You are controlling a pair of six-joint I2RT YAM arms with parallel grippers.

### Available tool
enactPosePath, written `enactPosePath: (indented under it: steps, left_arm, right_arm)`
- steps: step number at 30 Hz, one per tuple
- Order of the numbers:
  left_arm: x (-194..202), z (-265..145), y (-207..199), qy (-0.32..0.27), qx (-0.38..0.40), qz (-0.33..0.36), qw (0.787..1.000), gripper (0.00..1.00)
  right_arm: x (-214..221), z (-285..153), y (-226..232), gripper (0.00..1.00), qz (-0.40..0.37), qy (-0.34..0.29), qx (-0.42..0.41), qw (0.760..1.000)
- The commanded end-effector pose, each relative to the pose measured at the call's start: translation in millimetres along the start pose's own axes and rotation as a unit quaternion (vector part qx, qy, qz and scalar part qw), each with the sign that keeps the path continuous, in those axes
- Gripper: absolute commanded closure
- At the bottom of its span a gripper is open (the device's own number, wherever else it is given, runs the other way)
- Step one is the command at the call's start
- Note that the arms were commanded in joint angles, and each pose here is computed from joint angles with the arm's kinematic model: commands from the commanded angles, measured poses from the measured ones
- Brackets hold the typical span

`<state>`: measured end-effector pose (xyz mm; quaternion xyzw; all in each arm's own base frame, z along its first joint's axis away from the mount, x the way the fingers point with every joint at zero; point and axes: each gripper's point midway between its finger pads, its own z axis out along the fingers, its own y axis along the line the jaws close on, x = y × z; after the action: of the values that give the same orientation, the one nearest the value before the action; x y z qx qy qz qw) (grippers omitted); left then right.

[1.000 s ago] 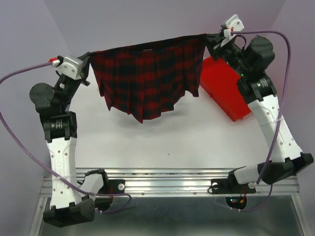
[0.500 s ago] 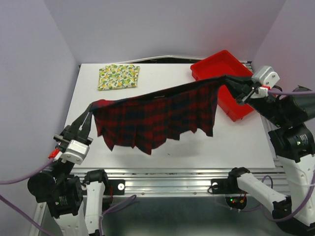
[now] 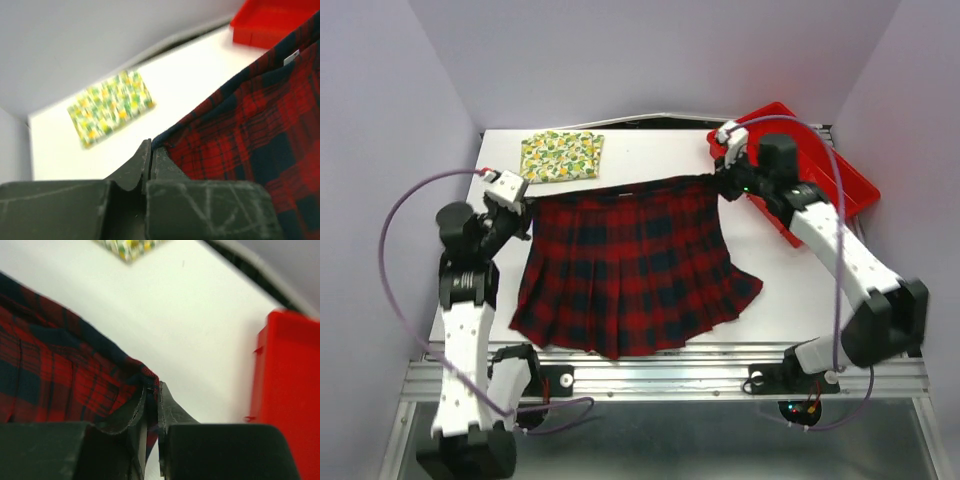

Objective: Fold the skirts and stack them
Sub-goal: Fold the skirt

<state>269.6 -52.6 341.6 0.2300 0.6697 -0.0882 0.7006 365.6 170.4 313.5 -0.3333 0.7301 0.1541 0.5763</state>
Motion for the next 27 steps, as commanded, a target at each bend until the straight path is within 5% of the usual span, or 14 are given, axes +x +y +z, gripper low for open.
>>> enactPosePath:
  steps: [1, 2, 5, 13, 15, 17, 18, 19, 27]
  left_arm:
    - [68.6, 55.1, 45.6, 0.079, -0.055, 0.004, 0.995, 1.0]
    - [102.6, 76.0, 57.6, 0.13, -0.068, -0.008, 0.989, 1.0]
    - [133.2, 115.2, 69.7, 0.166, -0.069, -0.018, 0.983, 1.0]
    - [173.5, 241.0, 129.4, 0.206, -0.084, -0.07, 0.973, 1.0]
    - [171.4, 259.0, 133.1, 0.203, -0.087, -0.066, 0.973, 0.91]
    - [169.0, 267.6, 142.1, 0.205, -0.109, -0.063, 0.971, 0.67]
    - [168.9, 267.1, 140.1, 0.211, -0.107, -0.066, 0.969, 0.63]
    - [163.7, 266.3, 141.3, 0.21, -0.109, -0.067, 0.969, 0.59]
    - [120.6, 180.7, 106.9, 0.215, -0.102, -0.052, 0.97, 0.42]
  right_arm:
    - [67.5, 60.2, -48.1, 0.99, 0.04, 0.084, 0.072, 0.993]
    - [92.3, 93.0, -58.4, 0.99, 0.056, 0.118, 0.074, 0.989]
    - [153.4, 151.4, -69.1, 0.99, 0.07, 0.186, 0.062, 0.978]
    - [153.7, 240.5, -124.1, 0.99, 0.061, 0.178, 0.109, 0.976]
    - [151.5, 248.0, -129.8, 0.99, 0.065, 0.172, 0.118, 0.976]
    - [154.3, 247.5, -139.6, 0.74, 0.068, 0.181, 0.145, 0.97]
    - [157.8, 245.3, -140.1, 0.47, 0.065, 0.192, 0.147, 0.968]
    - [149.4, 240.5, -143.6, 0.39, 0.063, 0.188, 0.156, 0.968]
    - [150.2, 168.0, -82.8, 0.43, 0.073, 0.21, 0.056, 0.973]
